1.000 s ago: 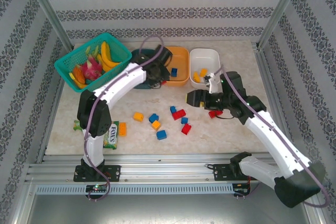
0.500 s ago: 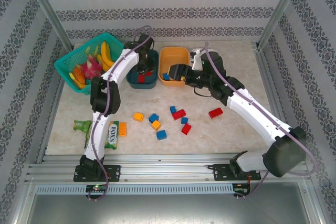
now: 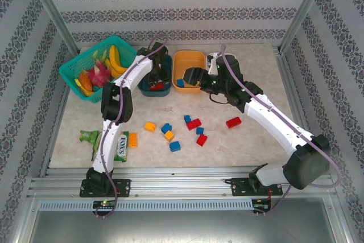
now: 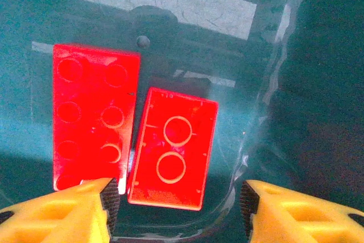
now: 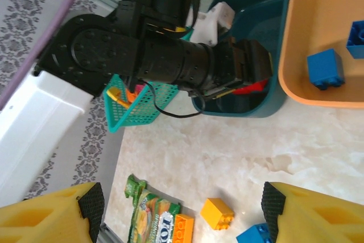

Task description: Sort the legos into containers by color

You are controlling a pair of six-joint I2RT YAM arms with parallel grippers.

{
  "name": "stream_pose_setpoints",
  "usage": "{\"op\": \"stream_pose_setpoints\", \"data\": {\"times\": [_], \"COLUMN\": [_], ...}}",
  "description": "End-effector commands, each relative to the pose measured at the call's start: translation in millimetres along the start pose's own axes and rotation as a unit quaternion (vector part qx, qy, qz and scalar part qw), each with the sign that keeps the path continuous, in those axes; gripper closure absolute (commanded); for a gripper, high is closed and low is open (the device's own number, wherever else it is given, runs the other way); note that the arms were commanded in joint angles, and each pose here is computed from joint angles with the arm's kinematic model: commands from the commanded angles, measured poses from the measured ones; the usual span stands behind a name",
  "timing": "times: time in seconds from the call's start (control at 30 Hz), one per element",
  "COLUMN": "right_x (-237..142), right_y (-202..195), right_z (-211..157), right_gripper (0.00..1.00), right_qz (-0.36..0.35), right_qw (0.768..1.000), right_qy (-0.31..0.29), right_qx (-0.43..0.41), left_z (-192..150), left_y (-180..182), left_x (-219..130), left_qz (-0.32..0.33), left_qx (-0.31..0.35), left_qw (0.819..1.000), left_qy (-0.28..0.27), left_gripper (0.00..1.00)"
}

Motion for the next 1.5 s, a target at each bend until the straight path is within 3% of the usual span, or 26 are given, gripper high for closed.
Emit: {"op": "stream_pose_setpoints", "data": {"times": [0.0, 0.3, 0.5, 0.7, 0.87, 0.97, 1.3, 1.47], "right_x": [-4.1, -26.9, -35.3, -22.5, -4.5, 7.0, 45.6, 52.4], "right_y": [-15.8, -34.4, -63.5, -96.6, -115.5, -130.0, -151.3, -159.5], "right_z": [-1.7, -27.5, -67.9, -109.7, -125.1, -133.6, -140.2, -142.5], "right_gripper": [0.25, 0.30, 0.35, 0.30, 0.27, 0.27, 0.28, 0.33], "right_qz": [-0.048, -0.159, -0.244, -0.291, -0.312, -0.333, -0.355, -0.372], "right_qw": [0.999, 0.984, 0.955, 0.920, 0.917, 0.911, 0.901, 0.893], "right_qy": [-0.002, 0.032, 0.117, 0.235, 0.246, 0.242, 0.245, 0.249], "right_qx": [-0.004, -0.076, -0.118, -0.115, -0.036, 0.009, 0.039, 0.043], "left_z": [5.2, -8.3, -69.3, -169.9, -247.3, -275.2, -297.9, -297.1], "left_y": [-4.2, -0.6, 6.9, 22.0, 38.8, 49.2, 66.9, 65.0], "left_x": [-42.6, -151.0, -197.9, -191.6, -172.2, -164.7, -168.9, -169.1], "left_qz": [-0.014, -0.052, -0.117, -0.153, -0.172, -0.175, -0.210, -0.213], "left_qx": [0.010, -0.005, 0.009, 0.034, 0.051, 0.056, 0.069, 0.067], "left_qw": [1.000, 0.992, 0.983, 0.981, 0.980, 0.979, 0.968, 0.967], "left_qy": [-0.026, -0.114, -0.143, -0.115, -0.092, -0.088, -0.119, -0.119], "left_gripper": [0.38, 0.31, 0.27, 0.23, 0.22, 0.22, 0.19, 0.19]}}
Point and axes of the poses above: each hand's point on the last joint's axis, 136 mm out from that joint toward the fingers, its own x axis out along the fingers, its own y axis along the line the jaws close on, z = x × y, the point moved 6 cm from there along -x, back along the fingers, and after that the axes turned 4 degrees about x, right-handed, at the moved point
